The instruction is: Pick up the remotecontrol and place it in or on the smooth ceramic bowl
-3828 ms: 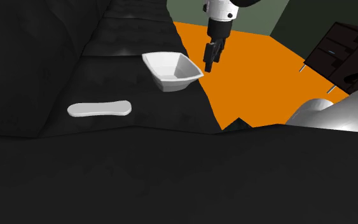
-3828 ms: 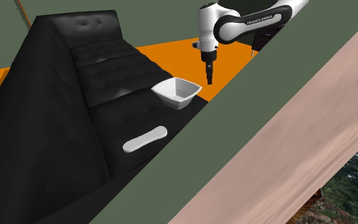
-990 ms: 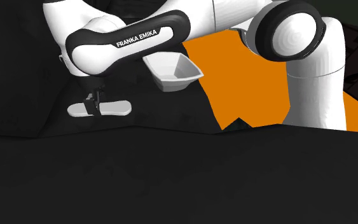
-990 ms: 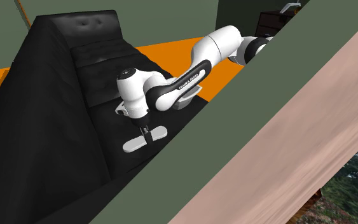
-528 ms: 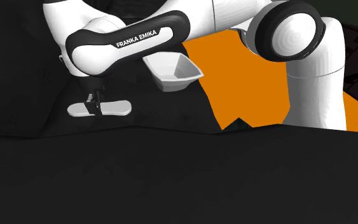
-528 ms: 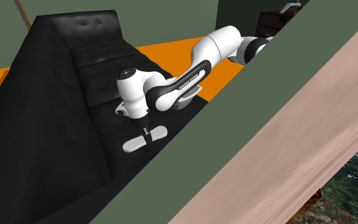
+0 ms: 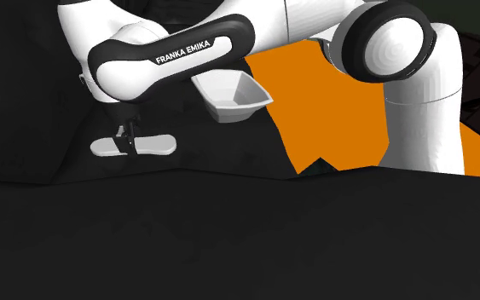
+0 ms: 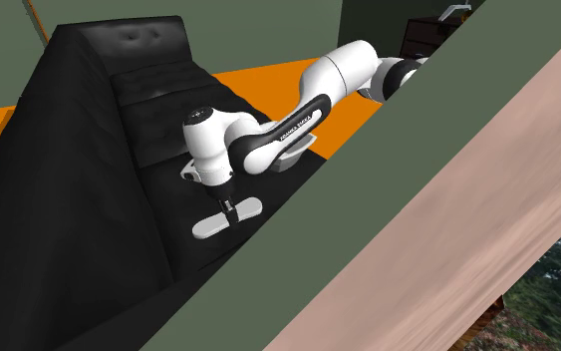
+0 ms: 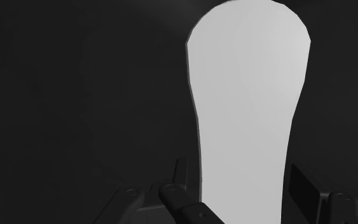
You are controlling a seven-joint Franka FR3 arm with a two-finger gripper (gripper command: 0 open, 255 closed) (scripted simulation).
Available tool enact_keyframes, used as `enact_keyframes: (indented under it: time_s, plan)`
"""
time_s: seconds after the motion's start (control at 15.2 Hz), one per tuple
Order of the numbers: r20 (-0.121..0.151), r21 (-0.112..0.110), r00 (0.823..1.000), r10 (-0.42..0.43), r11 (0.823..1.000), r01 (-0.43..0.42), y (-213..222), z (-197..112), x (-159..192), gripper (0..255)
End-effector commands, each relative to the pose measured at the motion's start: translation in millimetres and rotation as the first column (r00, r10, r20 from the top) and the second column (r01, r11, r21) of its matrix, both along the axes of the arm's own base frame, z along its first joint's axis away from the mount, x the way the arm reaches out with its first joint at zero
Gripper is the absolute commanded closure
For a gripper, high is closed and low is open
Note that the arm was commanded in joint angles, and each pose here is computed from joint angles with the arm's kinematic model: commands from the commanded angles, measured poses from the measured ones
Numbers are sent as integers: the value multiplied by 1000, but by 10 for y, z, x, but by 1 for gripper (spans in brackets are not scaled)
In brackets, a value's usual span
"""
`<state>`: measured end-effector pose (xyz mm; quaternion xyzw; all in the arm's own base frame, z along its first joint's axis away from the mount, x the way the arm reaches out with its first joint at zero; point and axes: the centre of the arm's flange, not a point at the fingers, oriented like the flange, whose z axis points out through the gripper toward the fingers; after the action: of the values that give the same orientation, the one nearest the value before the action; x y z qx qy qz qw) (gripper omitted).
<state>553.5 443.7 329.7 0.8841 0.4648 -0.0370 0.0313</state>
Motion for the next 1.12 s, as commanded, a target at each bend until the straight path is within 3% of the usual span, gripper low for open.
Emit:
enact_keyframes:
  time_s: [0.0,1.06]
  plan:
    - [0,0,1000,0,1000,0,0,55,0,255]
    - [0,0,1000,0,1000,0,0,899,0,255]
